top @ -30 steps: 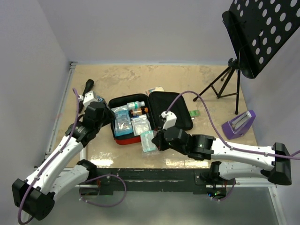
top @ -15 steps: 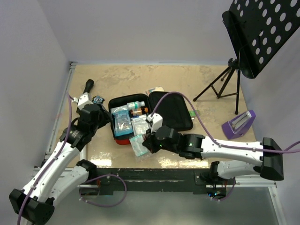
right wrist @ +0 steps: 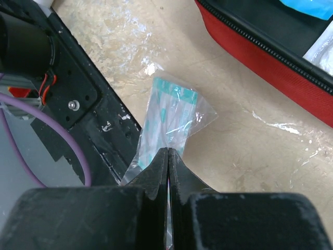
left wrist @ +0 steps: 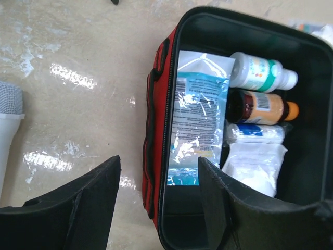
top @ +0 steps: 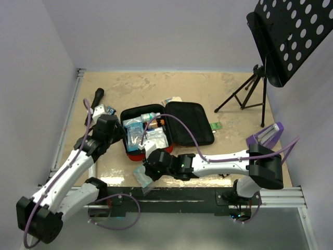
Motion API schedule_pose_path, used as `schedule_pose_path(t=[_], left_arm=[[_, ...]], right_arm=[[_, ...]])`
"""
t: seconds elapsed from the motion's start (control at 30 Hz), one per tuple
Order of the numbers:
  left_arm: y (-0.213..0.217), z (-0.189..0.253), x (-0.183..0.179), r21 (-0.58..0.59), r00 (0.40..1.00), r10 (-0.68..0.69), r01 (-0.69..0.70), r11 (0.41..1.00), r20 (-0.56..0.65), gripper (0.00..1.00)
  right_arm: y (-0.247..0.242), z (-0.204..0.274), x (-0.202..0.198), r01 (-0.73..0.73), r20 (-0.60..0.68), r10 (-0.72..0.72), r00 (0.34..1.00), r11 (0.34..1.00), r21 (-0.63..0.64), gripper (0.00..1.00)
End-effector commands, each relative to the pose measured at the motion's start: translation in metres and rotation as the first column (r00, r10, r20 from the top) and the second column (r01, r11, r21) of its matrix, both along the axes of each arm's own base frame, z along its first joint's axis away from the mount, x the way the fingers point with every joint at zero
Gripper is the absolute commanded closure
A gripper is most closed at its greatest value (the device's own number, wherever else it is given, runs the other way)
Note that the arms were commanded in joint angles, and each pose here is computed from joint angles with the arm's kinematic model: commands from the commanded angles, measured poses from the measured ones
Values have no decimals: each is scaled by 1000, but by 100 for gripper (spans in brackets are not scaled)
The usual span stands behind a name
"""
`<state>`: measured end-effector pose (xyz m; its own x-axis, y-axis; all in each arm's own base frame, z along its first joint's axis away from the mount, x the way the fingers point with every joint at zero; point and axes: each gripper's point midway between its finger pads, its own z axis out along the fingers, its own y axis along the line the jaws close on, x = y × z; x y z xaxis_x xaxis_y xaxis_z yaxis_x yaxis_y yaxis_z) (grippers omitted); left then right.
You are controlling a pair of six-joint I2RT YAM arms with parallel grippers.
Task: Organize the medicine kit
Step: Place the medical item at the center of the board.
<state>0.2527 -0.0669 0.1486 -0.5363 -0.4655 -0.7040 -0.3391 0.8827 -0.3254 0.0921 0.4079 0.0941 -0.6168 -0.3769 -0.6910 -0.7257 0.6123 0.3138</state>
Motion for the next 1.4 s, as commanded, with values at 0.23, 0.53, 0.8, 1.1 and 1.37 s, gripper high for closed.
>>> schedule_pose_path(t=[0.23, 0.53, 0.8, 1.1, 1.37], left_arm=[[-20, -38, 36, 76, 986, -98, 109, 991, -133, 40], [13, 50, 53, 88, 996, 56, -62, 994, 68, 34], [82, 83, 43, 15, 970, 223, -225, 974, 96, 32], [97, 80, 30, 11, 949, 296, -299, 954, 108, 31], [94, 78, 37, 6, 954, 283, -285, 958, 103, 32]], right_arm=[[9, 32, 7, 28, 22, -30, 999, 994, 107, 100], [42, 80, 1, -78, 71, 61, 996, 960, 268, 100], [96, 108, 20, -109, 158, 63, 985, 945, 308, 100], [145, 76, 72, -63, 142, 27, 990, 965, 253, 94], [144, 98, 102, -27, 143, -25, 989, 938, 346, 28]])
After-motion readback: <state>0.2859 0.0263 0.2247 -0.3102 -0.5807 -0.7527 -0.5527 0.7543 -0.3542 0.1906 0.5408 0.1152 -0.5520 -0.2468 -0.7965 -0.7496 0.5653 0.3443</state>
